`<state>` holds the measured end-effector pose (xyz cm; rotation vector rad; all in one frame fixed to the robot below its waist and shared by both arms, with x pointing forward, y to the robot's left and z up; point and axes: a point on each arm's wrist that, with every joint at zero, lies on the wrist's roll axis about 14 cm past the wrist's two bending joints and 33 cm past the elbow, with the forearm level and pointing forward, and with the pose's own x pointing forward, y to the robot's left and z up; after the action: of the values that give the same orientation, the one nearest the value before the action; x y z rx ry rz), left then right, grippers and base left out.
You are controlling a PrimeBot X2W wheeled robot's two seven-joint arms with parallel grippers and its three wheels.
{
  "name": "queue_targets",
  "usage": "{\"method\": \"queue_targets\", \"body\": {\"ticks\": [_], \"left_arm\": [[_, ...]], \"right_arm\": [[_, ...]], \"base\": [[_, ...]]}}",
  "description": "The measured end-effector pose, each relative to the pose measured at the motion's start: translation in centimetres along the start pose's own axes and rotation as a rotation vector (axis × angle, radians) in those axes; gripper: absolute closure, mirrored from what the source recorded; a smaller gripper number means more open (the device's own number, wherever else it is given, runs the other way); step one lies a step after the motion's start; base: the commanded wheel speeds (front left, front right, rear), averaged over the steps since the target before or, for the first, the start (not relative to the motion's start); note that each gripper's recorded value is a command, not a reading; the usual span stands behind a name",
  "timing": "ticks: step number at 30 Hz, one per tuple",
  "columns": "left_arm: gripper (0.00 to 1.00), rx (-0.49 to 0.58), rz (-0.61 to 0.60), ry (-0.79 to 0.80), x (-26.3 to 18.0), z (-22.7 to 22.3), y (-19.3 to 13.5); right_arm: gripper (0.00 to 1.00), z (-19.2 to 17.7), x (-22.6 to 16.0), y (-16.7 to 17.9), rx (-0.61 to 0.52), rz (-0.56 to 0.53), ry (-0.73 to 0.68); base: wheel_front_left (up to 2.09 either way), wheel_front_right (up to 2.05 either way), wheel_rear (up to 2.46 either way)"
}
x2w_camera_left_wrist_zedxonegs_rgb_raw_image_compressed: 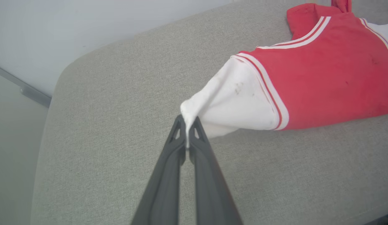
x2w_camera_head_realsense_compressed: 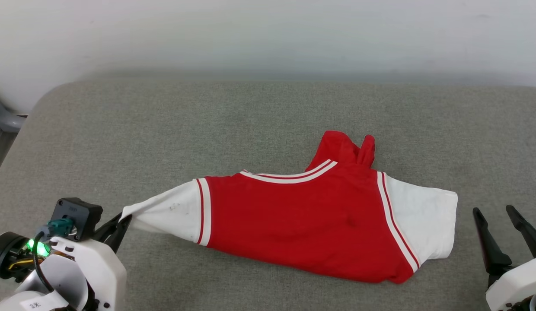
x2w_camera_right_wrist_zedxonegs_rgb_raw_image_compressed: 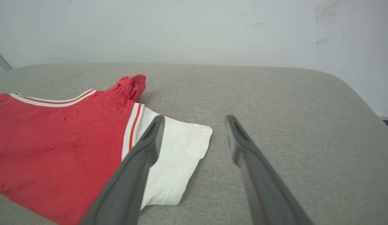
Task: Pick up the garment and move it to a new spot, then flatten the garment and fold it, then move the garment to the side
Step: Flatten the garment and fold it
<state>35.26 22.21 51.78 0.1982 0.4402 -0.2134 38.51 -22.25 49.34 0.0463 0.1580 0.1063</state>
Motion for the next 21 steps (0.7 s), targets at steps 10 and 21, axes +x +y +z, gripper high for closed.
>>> {"method": "queue_targets", "body": {"ticks": [10, 21], "left_arm": [[1.0, 0.09, -0.093, -0.128, 3.7, 4.7, -2.2], [1.0, 0.255, -0.219, -0.184, 15.1, 10.1, -4.9]], "right_arm": [[0.0, 0.1, 0.9, -0.5, -0.006, -0.013, 0.0], [0.0, -1.4, 2.7, -3.3, -0.017, -0.082, 0.023]], "base": [[0.0, 0.0, 0.0], [0.0, 0.0, 0.0]]}}
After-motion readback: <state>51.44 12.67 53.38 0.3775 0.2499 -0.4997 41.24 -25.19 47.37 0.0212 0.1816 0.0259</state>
